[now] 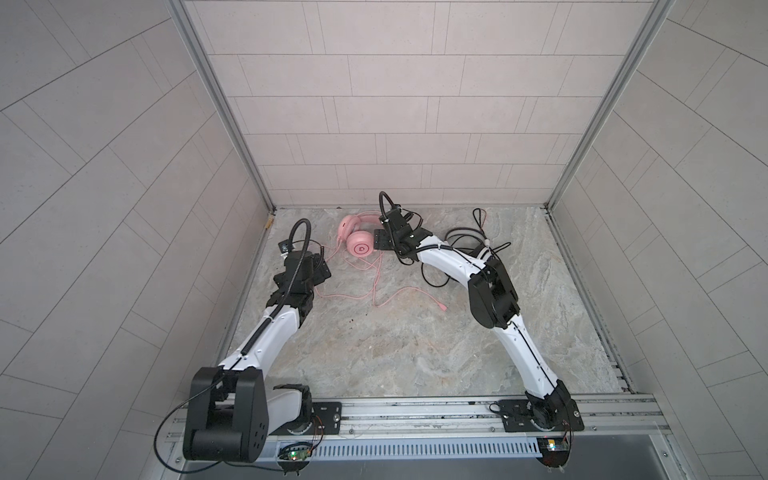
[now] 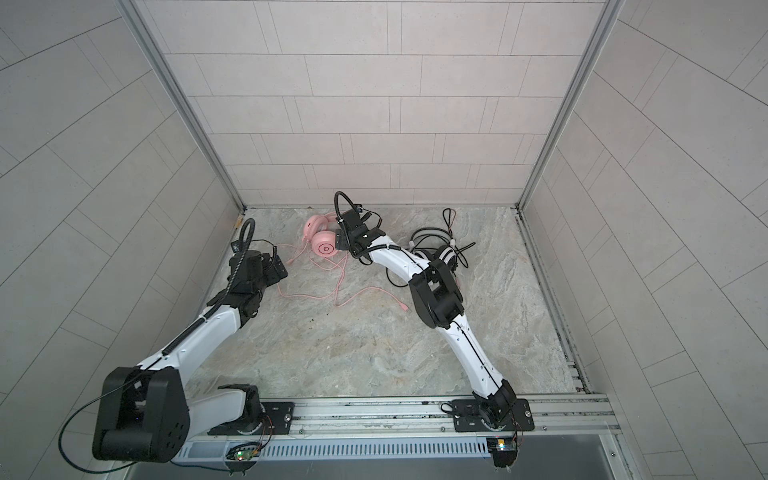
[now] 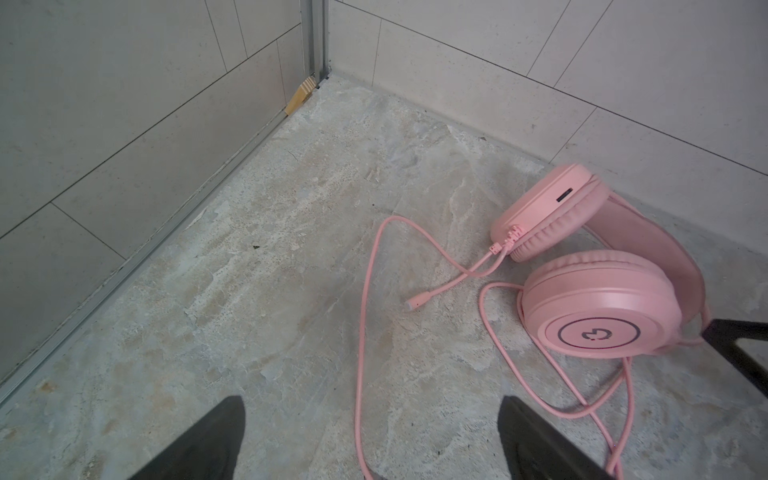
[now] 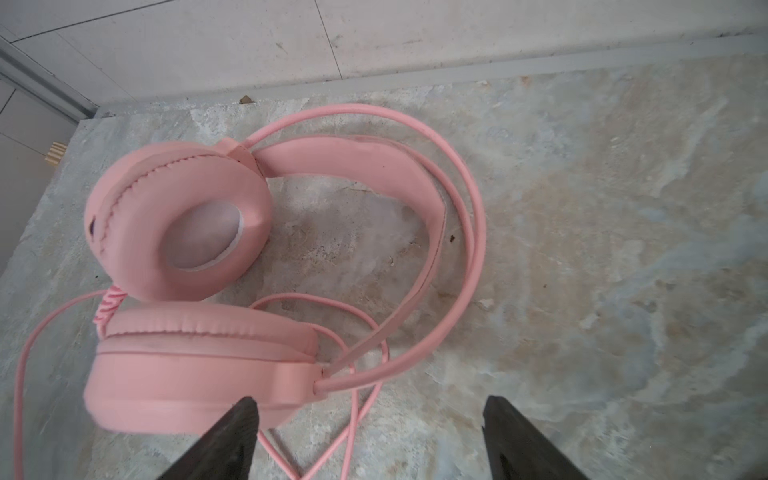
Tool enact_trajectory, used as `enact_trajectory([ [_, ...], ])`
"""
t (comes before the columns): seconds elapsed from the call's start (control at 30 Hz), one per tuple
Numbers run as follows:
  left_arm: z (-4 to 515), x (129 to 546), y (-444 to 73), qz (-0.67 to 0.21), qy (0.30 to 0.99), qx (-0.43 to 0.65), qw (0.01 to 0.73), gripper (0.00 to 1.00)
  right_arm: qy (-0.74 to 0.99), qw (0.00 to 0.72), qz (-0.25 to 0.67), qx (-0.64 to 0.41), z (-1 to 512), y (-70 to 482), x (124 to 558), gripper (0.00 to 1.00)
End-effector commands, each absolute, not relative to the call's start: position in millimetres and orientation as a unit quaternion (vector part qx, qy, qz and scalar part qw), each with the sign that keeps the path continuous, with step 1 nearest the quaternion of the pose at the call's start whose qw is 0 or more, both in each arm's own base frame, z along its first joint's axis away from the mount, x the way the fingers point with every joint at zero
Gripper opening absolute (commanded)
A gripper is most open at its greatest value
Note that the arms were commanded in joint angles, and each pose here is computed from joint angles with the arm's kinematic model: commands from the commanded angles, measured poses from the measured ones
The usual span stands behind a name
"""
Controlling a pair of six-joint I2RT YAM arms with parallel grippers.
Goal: Wrap the headphones
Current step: 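Reach the right gripper across to the pink headset band while the left arm rises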
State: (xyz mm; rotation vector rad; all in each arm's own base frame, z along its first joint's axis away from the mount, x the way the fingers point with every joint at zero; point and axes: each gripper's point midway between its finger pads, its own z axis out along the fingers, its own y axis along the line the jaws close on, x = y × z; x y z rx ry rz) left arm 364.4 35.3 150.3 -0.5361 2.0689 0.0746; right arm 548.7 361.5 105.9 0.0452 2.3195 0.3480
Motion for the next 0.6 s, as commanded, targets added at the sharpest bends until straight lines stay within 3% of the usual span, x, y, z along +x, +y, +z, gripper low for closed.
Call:
enact_trajectory([
  [0.0, 150.8, 360.7, 32.7, 0.019, 0.848, -0.221, 0.481, 1.0, 0.908, 0.4, 0.105, 0.065, 112.0, 341.7, 558.3, 0.86],
  [0.23, 147.6, 361.6, 32.4, 0.02, 0.852, -0.221, 0.473, 1.0, 0.895, 0.415, 0.128, 0.107, 103.7, 339.6, 584.3, 0.82],
  [0.57, 149.2, 363.4, 28.1, 0.007, 0.853, -0.219, 0.474, 1.0, 0.901, 0.394, 0.131, 0.129, 65.5, 344.3, 589.6, 0.78],
])
